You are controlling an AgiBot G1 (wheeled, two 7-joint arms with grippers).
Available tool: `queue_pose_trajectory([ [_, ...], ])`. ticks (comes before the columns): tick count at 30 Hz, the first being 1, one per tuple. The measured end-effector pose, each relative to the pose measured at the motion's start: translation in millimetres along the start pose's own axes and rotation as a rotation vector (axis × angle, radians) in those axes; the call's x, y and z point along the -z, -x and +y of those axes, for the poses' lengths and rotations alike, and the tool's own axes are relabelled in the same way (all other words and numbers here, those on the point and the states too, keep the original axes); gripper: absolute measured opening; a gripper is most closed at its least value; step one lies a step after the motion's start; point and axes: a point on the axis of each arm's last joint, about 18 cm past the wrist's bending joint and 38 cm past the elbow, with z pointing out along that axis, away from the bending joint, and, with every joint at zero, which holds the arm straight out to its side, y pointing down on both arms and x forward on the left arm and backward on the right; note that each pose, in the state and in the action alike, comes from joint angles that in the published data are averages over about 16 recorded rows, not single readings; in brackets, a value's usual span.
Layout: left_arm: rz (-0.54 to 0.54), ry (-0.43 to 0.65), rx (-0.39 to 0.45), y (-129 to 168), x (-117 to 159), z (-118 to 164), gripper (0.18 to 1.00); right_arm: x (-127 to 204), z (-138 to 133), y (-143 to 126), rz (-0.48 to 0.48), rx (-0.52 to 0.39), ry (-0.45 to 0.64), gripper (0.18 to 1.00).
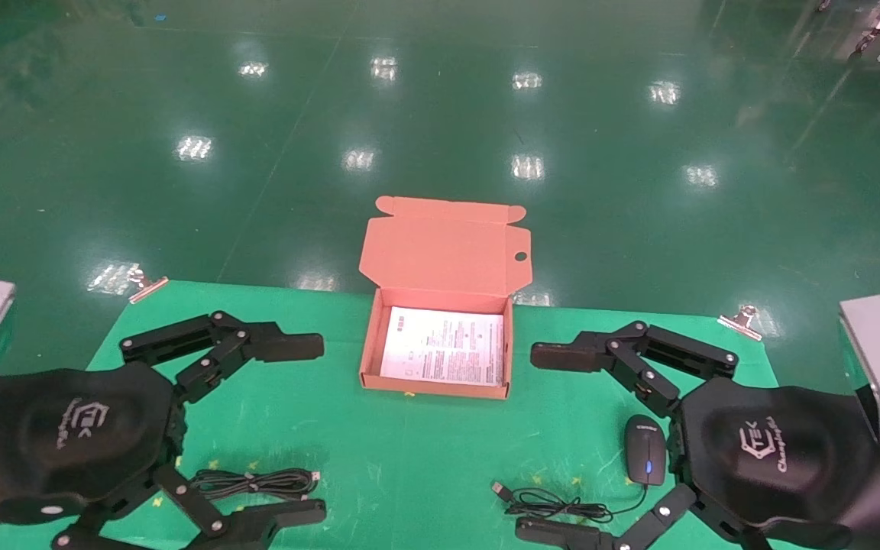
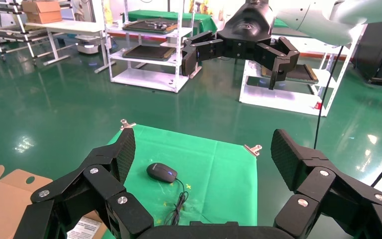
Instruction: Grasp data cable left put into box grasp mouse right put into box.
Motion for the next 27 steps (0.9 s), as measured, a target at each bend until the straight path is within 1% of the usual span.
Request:
queue_pose_trajectory([
  [20,0.0,0.0,0.0,-0.1,0.0,0.0,1.001,-0.1,0.1,-0.2,0.001,0.0,0.001,1.0],
  [27,0.006,0.025,0.001,0.5,-0.6,2.4,1.001,0.5,-0.3,-0.1,-0.004,0.027,0.026,1.0],
])
